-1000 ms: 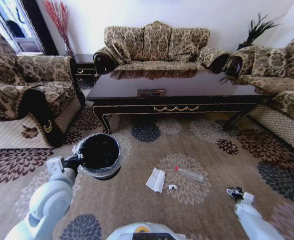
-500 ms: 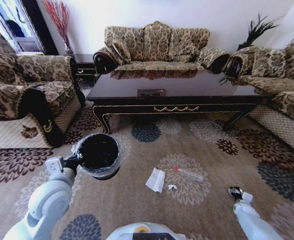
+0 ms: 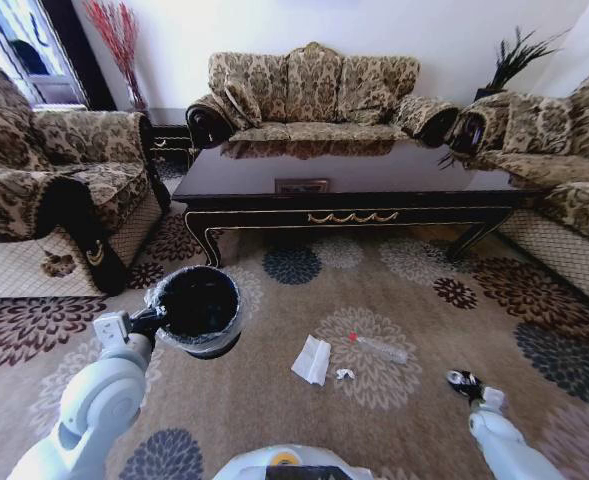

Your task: Move to the front of the table and pick up the trash from the floor, then place it into the trash bin.

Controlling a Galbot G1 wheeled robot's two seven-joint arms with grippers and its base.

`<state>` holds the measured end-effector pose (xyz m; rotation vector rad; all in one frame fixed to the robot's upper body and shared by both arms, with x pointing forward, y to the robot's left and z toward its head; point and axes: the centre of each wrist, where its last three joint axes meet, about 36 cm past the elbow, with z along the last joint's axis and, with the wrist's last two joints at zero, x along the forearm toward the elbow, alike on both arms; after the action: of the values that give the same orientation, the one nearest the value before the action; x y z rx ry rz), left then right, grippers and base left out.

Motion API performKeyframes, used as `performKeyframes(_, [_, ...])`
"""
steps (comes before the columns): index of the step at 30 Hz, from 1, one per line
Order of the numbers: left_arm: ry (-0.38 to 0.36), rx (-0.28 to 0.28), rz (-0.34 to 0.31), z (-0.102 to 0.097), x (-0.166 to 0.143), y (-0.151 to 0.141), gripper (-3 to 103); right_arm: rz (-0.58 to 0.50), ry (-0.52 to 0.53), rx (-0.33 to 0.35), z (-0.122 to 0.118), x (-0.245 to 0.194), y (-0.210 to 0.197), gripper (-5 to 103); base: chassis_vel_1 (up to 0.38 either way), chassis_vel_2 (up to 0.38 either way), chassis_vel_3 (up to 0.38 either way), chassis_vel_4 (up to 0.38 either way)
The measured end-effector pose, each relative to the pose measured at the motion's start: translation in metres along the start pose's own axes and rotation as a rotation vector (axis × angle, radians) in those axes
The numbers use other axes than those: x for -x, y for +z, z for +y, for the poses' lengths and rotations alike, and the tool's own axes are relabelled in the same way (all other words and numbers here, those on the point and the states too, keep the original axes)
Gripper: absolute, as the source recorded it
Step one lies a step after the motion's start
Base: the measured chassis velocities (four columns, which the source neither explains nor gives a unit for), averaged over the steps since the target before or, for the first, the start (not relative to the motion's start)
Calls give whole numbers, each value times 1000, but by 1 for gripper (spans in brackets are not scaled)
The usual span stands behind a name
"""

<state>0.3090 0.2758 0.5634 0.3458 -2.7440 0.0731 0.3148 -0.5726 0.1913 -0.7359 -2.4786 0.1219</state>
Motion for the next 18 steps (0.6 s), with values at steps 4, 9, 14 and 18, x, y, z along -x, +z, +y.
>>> performKeyframes(4, [2, -2, 2, -1, 0, 1, 4, -28, -23, 3, 1, -6, -7, 8, 0, 0, 0, 0])
performKeyframes(9, [3, -2, 2, -1, 0, 1, 4, -51, -55, 7, 3, -17, -11, 8, 0, 0, 0, 0])
performKeyframes(14, [1, -1, 2, -1, -1, 1, 4, -84, -100, 19, 10, -34, -15, 8, 0, 0, 0, 0])
performKeyframes(18, [6, -2, 9, -2, -2, 3, 4, -203, -221, 44, 33, -59, -40, 8, 0, 0, 0, 0])
